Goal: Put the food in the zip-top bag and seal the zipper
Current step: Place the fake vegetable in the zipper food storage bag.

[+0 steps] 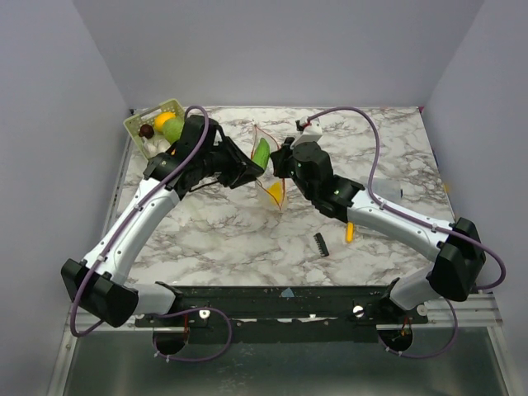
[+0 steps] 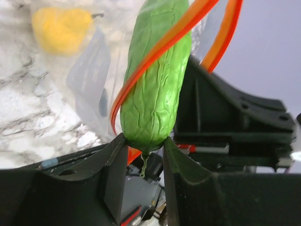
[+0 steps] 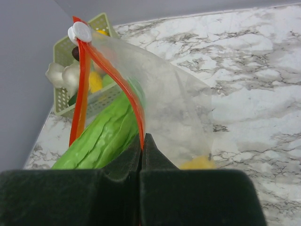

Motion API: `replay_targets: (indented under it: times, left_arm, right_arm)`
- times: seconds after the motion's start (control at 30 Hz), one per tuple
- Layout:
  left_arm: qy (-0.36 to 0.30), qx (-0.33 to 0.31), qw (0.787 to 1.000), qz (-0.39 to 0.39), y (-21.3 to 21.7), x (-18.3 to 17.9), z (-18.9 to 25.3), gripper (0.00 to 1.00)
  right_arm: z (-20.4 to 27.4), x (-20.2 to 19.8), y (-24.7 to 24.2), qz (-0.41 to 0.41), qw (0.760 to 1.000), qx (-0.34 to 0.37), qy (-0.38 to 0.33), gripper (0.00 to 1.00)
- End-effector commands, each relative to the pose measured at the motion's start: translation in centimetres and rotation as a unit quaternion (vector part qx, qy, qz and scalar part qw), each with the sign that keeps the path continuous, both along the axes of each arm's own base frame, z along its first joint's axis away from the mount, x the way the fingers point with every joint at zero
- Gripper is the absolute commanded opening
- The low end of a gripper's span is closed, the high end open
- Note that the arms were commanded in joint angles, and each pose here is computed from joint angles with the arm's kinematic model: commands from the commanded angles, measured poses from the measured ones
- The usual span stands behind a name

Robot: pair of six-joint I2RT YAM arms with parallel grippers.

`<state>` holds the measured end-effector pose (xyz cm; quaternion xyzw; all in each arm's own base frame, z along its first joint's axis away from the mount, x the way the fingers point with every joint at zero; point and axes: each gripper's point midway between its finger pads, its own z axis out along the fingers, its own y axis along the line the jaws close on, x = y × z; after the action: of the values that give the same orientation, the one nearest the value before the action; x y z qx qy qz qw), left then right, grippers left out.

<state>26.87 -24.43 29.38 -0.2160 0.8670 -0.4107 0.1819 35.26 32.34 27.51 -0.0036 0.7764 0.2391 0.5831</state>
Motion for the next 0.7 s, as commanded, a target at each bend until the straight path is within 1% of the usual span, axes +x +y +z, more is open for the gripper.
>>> replay_targets:
  times: [0.0,0.2,0.37,0.4,0.47,0.53,0.6,0.67]
  left_arm:
    - [-0.001,-0.045,0.997,0.068,-1.0,3.2,1.3,0.00]
    - [0.019,-0.081,0.994,0.074,-2.3,4.4,1.3,0.00]
    - [0.042,-0.085,0.992,0.086,-2.8,5.2,0.1,0.01]
    - [0.041,-0.089,0.991,0.092,-2.8,5.6,0.0,0.08]
    - [0.038,-0.093,0.990,0.096,-2.9,5.9,-0.3,0.27]
    - [0.032,-0.095,0.991,0.089,-3.0,6.2,-0.4,0.54]
    - [0.018,-0.091,0.993,0.073,-3.1,6.0,-0.2,0.70]
    - [-0.001,-0.083,0.995,0.052,-3.1,5.6,-0.1,0.82]
  right_arm:
    - [1.0,-0.8,1.4,0.029,0.999,0.027,0.004,0.01]
    - [0.8,-1.0,1.4,0.034,0.999,0.023,0.005,0.01]
    - [0.7,-1.2,1.4,0.037,0.999,0.022,0.004,0.01]
    - [0.7,-1.2,1.4,0.038,0.999,0.021,0.004,0.01]
    - [0.5,-1.2,1.3,0.036,0.999,0.021,0.005,0.01]
    - [0.3,-1.0,1.0,0.025,0.999,0.025,0.007,0.01]
    - [-0.1,-1.0,1.1,0.025,0.999,0.028,0.013,0.01]
    - [-0.4,-1.1,1.4,0.032,0.999,0.027,0.017,0.01]
